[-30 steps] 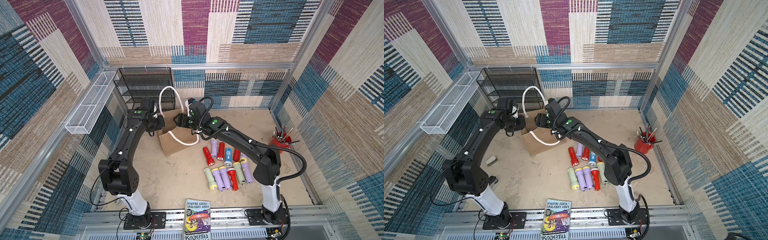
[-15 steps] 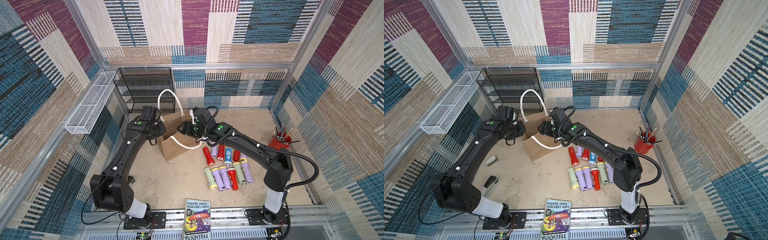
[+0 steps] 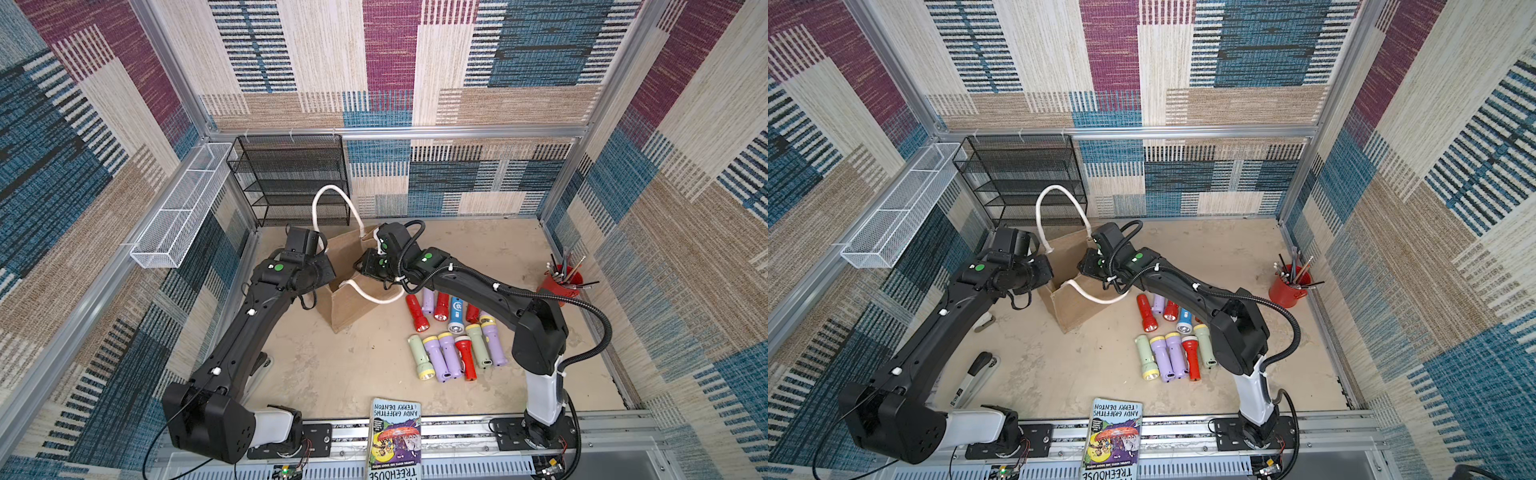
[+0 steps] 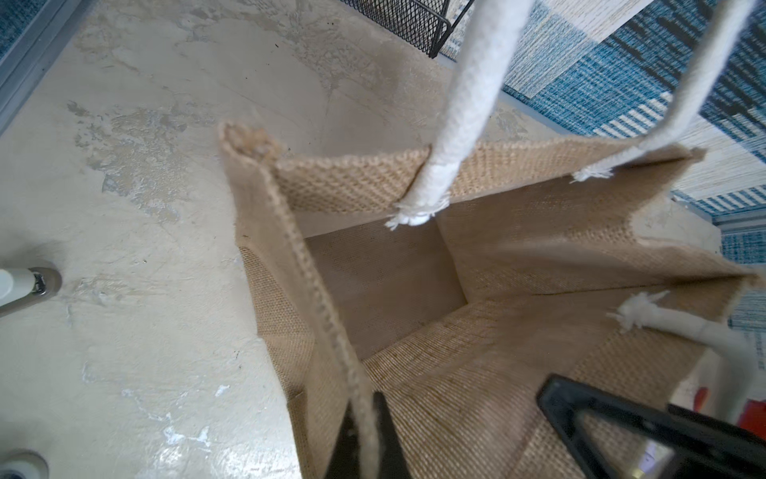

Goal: Put the flashlights into the tote bags
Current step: Move the canvas bag to the center of the board.

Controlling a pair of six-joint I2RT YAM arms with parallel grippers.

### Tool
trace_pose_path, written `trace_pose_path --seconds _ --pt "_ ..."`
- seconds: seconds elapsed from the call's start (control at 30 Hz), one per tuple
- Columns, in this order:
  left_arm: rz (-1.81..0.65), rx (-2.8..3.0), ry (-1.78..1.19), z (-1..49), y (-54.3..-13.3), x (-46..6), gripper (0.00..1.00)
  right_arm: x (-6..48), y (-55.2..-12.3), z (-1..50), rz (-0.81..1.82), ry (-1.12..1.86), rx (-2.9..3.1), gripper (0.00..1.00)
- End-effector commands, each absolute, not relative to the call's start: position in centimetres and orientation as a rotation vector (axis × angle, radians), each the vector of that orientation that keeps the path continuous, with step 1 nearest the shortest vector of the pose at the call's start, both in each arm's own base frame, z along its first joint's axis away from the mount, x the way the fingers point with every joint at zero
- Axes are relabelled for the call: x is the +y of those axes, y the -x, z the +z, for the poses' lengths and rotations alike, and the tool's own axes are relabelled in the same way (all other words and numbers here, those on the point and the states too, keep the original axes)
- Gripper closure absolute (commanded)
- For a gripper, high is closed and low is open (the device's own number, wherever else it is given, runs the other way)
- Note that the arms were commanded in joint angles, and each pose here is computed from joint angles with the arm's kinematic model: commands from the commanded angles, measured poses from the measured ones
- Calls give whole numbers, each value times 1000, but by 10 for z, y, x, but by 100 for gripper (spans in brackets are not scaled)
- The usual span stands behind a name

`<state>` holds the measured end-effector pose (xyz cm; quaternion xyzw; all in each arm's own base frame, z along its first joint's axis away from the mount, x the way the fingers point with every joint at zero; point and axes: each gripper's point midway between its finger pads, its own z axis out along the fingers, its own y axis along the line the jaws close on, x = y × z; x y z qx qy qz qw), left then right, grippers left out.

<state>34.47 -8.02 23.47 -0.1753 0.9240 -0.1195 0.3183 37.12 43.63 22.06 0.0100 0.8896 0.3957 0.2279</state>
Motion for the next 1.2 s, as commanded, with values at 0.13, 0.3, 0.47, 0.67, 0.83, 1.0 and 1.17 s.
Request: trace_pose_path --seconds 0.13,0.3,0.47,0.67,0.83,1.0,1.17 --pt "-399 2415 434 243 -319 -85 86 437 -369 229 1015 184 2421 100" --pt "-410 2432 383 250 -294 -83 59 436 -363 226 887 452 2437 100" --pt "-342 2381 275 290 -273 -71 55 434 -349 212 887 580 2456 100" --pt "-349 2350 62 333 -285 -84 53 440 -328 204 978 748 2452 100" --pt "-368 2409 -108 336 -316 -105 51 436 -325 212 952 806 2417 100" --pt "-310 2491 -198 323 -338 -109 49 430 -324 217 921 813 2408 100" --pt "-216 2614 -220 297 -337 -97 45 425 -326 220 889 813 2394 100"
